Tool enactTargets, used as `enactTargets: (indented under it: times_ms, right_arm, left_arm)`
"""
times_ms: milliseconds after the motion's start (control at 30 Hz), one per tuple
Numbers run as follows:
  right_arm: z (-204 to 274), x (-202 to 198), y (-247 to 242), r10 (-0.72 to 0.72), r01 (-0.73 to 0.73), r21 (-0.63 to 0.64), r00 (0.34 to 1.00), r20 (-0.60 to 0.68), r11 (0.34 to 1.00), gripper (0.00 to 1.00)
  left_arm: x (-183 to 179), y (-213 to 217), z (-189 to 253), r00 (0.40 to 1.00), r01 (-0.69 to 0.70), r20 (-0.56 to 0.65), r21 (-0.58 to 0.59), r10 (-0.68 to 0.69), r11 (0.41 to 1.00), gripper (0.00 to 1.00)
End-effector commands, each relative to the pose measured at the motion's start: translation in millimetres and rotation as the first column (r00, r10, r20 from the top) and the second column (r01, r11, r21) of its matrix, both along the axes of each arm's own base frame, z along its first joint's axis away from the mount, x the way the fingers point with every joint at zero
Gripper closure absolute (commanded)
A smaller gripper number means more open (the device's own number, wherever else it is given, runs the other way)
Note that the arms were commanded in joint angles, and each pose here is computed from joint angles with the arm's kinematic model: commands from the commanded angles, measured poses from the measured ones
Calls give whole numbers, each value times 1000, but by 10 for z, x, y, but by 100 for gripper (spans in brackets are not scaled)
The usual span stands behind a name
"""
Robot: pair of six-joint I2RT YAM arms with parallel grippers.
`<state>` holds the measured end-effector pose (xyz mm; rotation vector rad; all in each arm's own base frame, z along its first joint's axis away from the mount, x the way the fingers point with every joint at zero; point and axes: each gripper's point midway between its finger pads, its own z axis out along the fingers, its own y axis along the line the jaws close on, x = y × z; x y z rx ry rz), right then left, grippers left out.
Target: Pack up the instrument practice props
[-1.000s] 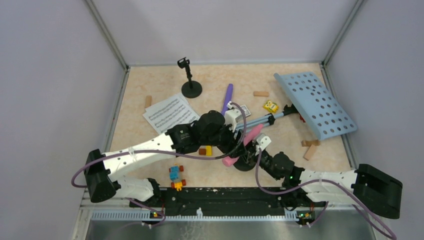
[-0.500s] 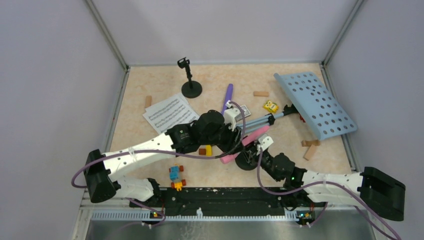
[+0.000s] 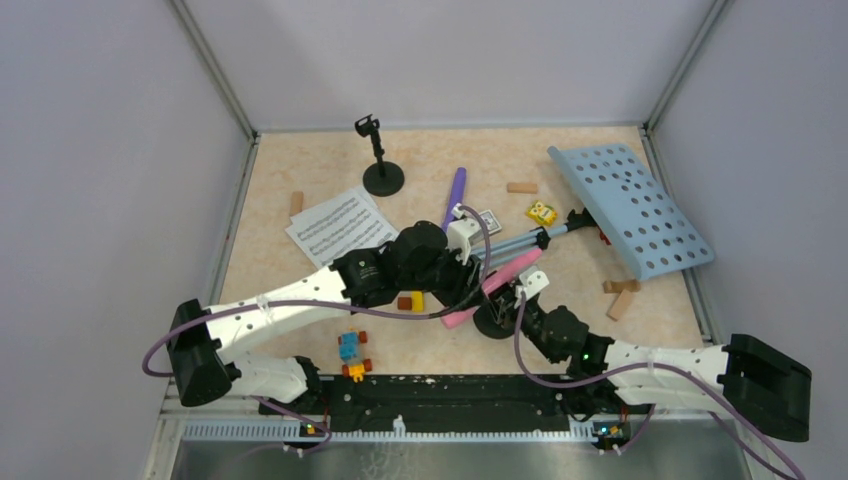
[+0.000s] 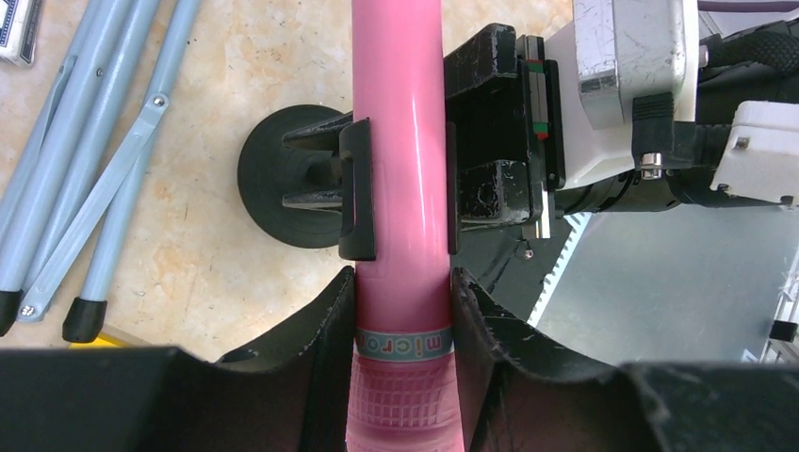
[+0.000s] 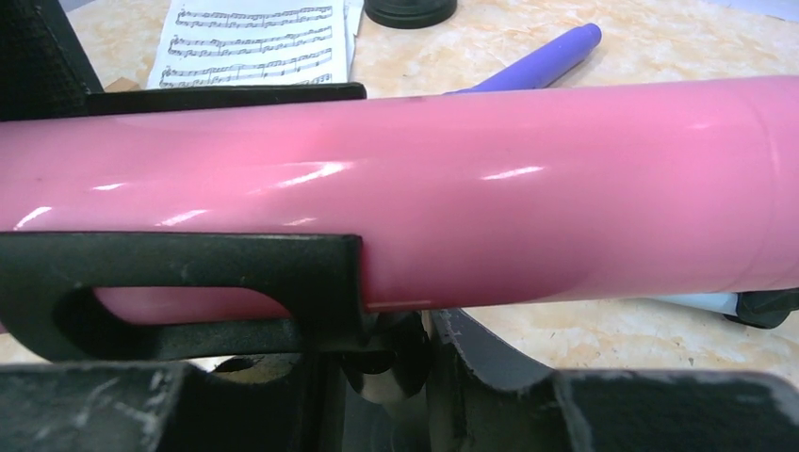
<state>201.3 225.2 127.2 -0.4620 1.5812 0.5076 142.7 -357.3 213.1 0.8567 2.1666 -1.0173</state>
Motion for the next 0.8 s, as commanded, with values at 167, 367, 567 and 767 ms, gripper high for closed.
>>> enactTargets:
  times_ms: [167, 367, 567, 767]
  right_arm:
    - [425, 168, -107, -126, 119, 168, 991, 34, 979, 100]
    - [449, 150, -96, -111, 102, 172, 993, 41, 980, 100]
    - [443, 64, 8, -29, 19, 168, 998, 55, 986, 100]
    - [407, -36, 101, 57, -66, 147, 996, 67, 987, 100]
  left_arm:
    - [-302, 105, -221, 987, 112, -127, 92, -100, 989, 41]
    - [-285, 78, -250, 986, 115, -132, 102, -101, 988, 37]
    - [-184, -9, -114, 993, 91, -87, 71, -84, 993, 28]
    - [6, -109, 156, 999, 34, 0, 10, -34, 999, 25]
